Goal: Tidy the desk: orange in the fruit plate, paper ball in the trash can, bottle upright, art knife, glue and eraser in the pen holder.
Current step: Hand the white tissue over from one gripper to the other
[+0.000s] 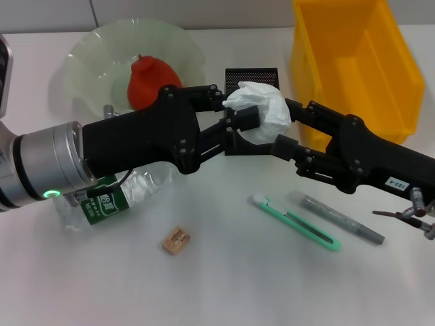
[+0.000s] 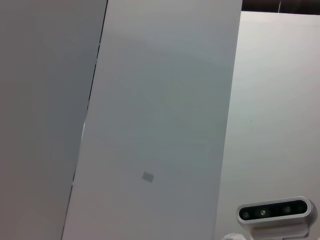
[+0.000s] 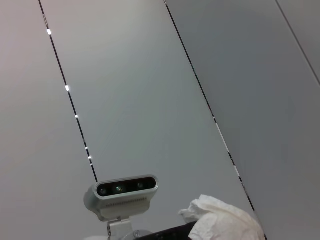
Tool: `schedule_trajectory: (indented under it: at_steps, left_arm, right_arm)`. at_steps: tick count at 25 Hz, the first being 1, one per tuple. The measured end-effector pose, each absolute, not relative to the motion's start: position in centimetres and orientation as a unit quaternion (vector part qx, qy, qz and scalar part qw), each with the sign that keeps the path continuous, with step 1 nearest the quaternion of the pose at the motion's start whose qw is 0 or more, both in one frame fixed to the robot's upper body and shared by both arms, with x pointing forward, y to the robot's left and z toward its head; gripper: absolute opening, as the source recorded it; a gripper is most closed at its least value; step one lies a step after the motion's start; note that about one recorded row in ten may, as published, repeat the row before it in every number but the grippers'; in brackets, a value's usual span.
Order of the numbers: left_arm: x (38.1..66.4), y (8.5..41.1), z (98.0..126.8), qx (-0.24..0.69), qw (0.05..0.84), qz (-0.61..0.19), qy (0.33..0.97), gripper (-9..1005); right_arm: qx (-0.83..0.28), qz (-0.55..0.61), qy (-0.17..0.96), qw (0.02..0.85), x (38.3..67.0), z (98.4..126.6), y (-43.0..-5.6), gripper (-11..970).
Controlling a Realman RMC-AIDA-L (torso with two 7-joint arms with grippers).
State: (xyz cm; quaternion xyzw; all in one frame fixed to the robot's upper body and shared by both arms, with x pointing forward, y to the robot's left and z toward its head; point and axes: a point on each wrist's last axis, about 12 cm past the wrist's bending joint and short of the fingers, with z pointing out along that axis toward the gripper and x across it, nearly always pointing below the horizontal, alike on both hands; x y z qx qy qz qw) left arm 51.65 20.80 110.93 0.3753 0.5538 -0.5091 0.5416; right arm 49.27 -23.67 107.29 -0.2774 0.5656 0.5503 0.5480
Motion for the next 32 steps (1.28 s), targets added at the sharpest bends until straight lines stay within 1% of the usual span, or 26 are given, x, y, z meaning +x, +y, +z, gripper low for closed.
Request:
schedule_trajectory:
  at_steps: [11, 16, 29, 32]
  left_arm:
    - [51.85, 20.89, 110.96, 0.372, 0.545, -0.506, 0.555, 283]
    - [51.99, 20.84, 110.93, 0.372, 0.543, -0.507, 0.557, 283]
    - [52.16, 20.69, 110.89, 0.371, 0.541, -0.508, 0.558, 284]
    - [52.15, 20.68, 110.89, 0.372, 0.541, -0.508, 0.558, 299]
  right_arm:
    - [-0.276, 0.551, 0.565, 0.548, 49.50, 107.35, -23.44, 758]
    - [-0.280, 0.551, 0.564, 0.547, 49.69, 107.47, -23.29, 545]
    - [-0.280, 0.549, 0.567, 0.547, 49.79, 107.41, -23.24, 514]
    - [-0.278, 0.549, 0.567, 0.548, 49.77, 107.39, -23.28, 505]
